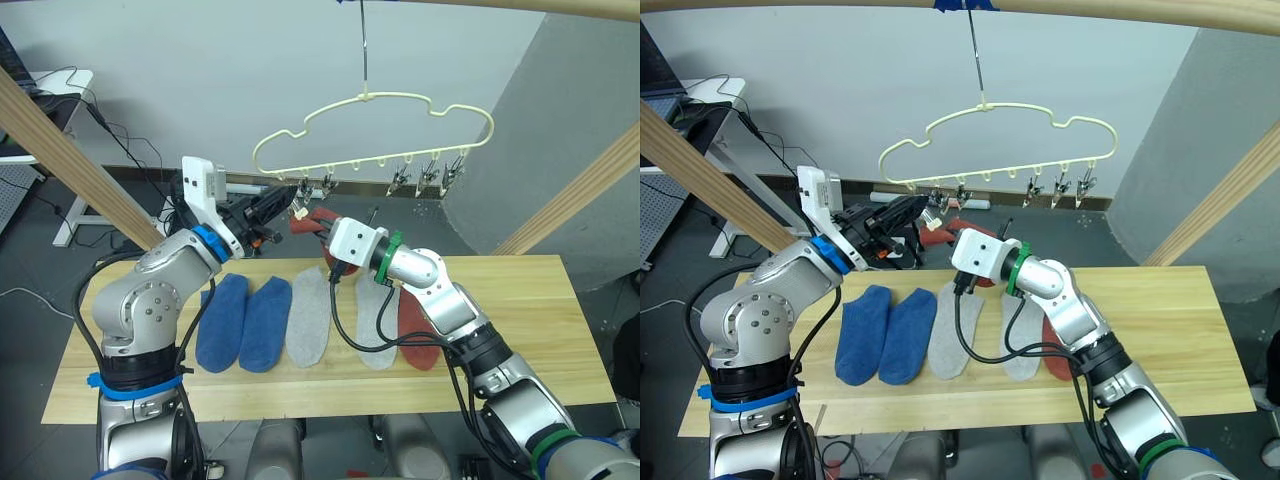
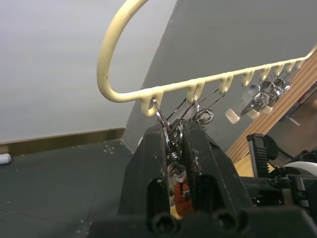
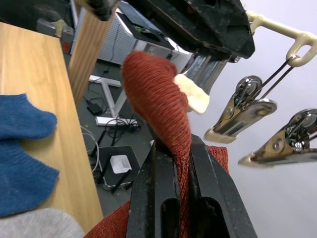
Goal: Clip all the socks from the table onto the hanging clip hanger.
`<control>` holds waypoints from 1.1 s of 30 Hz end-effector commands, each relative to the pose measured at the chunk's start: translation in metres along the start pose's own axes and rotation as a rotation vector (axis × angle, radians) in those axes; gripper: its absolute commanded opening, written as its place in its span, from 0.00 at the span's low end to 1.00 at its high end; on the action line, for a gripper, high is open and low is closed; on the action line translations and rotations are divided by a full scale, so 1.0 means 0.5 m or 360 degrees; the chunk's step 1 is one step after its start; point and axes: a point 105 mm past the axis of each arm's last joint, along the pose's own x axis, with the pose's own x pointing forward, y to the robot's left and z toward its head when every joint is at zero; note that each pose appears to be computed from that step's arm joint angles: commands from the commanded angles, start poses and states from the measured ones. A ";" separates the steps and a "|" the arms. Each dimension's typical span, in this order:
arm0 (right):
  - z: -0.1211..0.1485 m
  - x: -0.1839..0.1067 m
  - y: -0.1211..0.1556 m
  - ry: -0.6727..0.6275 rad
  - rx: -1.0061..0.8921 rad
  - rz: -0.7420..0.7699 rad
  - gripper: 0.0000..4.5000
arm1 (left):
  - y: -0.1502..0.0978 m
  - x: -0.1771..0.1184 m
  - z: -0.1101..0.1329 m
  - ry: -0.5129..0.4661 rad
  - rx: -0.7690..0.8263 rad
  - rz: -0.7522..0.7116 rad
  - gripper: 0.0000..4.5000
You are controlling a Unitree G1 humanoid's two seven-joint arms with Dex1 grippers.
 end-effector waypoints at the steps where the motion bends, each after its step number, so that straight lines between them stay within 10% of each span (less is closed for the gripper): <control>1: 0.029 0.006 -0.025 -0.0094 -0.0056 -0.0078 0.00 | -0.036 -0.003 0.018 -0.0037 0.0022 -0.0108 0.03; 9: 0.040 0.017 -0.029 -0.0138 -0.0055 -0.0102 0.00 | -0.031 -0.006 0.012 -0.0011 -0.0011 -0.0076 0.03; 20: 0.055 0.023 -0.024 -0.0193 -0.0017 -0.0090 0.00 | -0.022 -0.009 0.008 0.0010 -0.0006 -0.0043 0.80; 33: 0.047 0.021 -0.002 -0.0165 -0.0009 -0.0006 0.00 | -0.021 -0.052 -0.020 0.0157 0.0010 -0.0093 0.80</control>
